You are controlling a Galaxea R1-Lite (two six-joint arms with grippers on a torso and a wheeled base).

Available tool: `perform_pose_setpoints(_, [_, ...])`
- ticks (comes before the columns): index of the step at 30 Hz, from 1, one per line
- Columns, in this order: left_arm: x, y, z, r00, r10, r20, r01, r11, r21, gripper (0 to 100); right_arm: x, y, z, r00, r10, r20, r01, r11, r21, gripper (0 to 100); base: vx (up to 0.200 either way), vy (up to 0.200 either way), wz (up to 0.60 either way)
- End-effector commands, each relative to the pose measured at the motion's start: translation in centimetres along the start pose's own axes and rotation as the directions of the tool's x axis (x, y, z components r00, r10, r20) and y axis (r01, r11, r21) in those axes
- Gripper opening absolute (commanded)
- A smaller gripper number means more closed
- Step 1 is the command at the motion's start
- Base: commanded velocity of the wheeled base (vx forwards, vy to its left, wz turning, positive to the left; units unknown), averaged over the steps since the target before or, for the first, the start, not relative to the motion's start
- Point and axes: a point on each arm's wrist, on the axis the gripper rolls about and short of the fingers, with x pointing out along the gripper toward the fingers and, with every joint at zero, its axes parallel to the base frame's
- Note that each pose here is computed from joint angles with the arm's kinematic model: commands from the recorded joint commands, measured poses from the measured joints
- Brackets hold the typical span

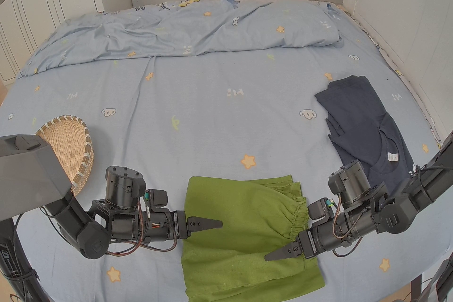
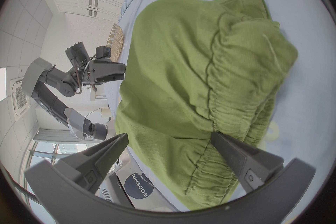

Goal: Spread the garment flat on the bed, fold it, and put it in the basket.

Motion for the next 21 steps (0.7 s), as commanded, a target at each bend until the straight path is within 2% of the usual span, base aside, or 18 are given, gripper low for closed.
perform_pose_setpoints(1, [0.4, 0.1, -1.0, 0.999, 0.008, -0.042, -0.009, 1.000, -0.012, 100, 0.9, -1.1, -0.2, 0.999, -0.028, -0.032, 0.029, 0.999, 0.033, 100, 0.000, 0.000, 0.00])
perform_pose_setpoints(7, [0.3, 0.2, -1.6, 0.998, 0.013, -0.060, -0.015, 1.000, -0.022, 100, 0.9, -1.2, -0.1, 0.999, -0.027, -0.026, 0.028, 0.999, 0.034, 100, 0.000, 0.000, 0.00])
perform_pose_setpoints(16, [2.5, -1.2, -2.6, 0.996, -0.064, -0.059, 0.060, 0.996, -0.069, 100, 0.8, -1.1, -0.1, 1.000, -0.016, -0.010, 0.016, 1.000, 0.022, 100, 0.000, 0.000, 0.00])
perform_pose_setpoints(20, [3.4, -0.8, -2.8, 0.998, -0.042, -0.040, 0.039, 0.997, -0.066, 100, 0.8, -0.9, -0.1, 1.000, -0.011, -0.010, 0.011, 1.000, 0.018, 100, 0.000, 0.000, 0.00])
perform_pose_setpoints(21, [3.4, -0.8, -2.8, 0.998, -0.042, -0.040, 0.039, 0.997, -0.066, 0, 0.8, -0.9, -0.1, 1.000, -0.011, -0.010, 0.011, 1.000, 0.018, 100, 0.000, 0.000, 0.00])
